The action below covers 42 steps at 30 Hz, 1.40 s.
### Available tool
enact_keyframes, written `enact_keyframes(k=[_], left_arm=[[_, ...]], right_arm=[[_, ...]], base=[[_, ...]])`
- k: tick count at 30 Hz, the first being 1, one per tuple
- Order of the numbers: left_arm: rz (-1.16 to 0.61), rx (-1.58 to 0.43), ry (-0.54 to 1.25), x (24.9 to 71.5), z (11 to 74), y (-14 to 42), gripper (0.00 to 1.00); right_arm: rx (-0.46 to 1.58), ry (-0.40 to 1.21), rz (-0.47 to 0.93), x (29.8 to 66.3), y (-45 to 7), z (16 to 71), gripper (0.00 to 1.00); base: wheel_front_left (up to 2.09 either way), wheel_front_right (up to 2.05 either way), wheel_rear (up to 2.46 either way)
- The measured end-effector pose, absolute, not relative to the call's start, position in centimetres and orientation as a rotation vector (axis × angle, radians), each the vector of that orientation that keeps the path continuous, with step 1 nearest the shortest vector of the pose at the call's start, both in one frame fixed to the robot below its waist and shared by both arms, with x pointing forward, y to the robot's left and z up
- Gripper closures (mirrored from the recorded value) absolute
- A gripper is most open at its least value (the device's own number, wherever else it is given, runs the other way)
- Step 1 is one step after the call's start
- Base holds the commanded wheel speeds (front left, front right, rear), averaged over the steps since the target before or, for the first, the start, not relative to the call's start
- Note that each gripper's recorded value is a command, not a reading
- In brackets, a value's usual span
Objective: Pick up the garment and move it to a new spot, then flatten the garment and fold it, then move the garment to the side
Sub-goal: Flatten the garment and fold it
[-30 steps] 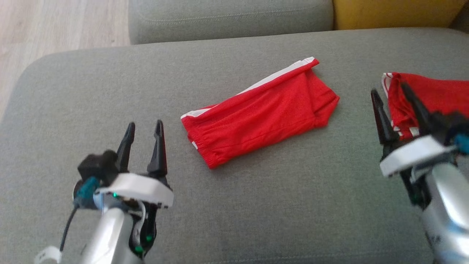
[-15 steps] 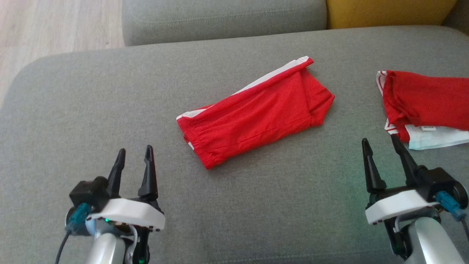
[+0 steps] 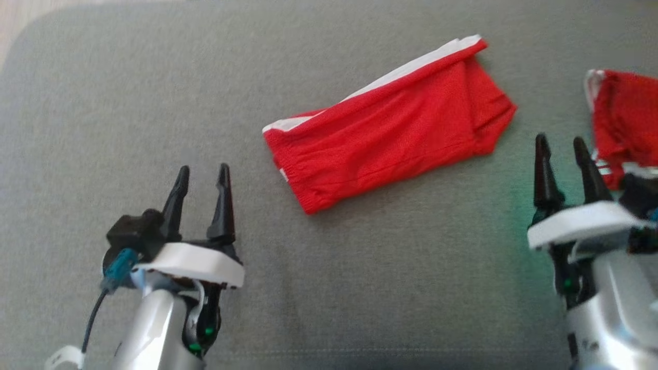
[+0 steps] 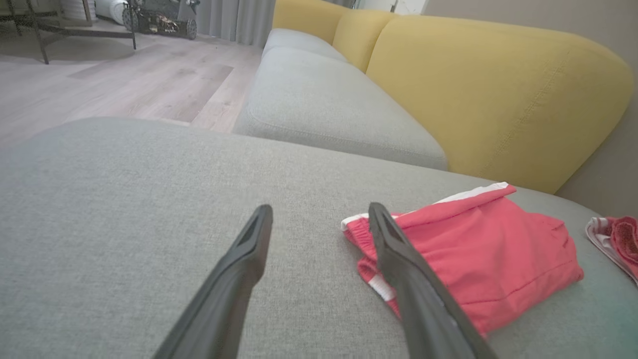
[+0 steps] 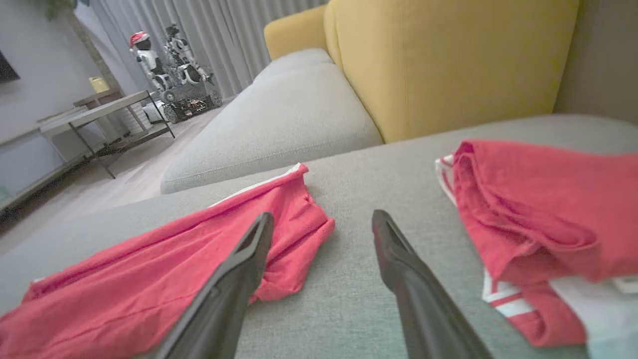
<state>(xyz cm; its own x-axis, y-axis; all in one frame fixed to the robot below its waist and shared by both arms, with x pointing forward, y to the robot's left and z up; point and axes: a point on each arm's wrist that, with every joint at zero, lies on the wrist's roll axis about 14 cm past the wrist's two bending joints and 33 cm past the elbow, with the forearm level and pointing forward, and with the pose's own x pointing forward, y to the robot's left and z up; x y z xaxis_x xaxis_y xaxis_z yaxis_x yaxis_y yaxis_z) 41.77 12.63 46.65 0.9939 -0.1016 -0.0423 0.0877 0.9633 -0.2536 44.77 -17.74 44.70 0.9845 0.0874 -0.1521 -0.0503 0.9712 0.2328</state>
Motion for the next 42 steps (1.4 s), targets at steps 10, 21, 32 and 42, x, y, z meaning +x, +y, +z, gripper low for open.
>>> enact_keyframes(k=[10, 21, 32, 42], left_arm=[[-0.051, -0.239, 0.1, 42.2, 44.9, 14.2, 0.0], [-0.022, -0.243, 0.137, 41.5, 43.8, 14.9, 0.0], [-0.013, -0.239, 0.139, 41.9, 43.5, 15.2, 0.0], [-0.034, -0.239, 0.131, 42.7, 43.7, 14.5, 0.0]], right_arm=[[0.498, 0.398, 0.058, 49.9, -15.3, 39.8, 0.0], [0.563, 0.514, 0.054, 51.9, -13.8, 37.3, 0.0], [0.562, 0.559, 0.091, 53.8, -12.7, 37.0, 0.0], [0.549, 0.57, 0.131, 54.0, -11.6, 37.5, 1.0]], base=[[0.0, 0.0, 0.0], [0.0, 0.0, 0.0], [0.0, 0.0, 0.0], [0.0, 0.0, 0.0]])
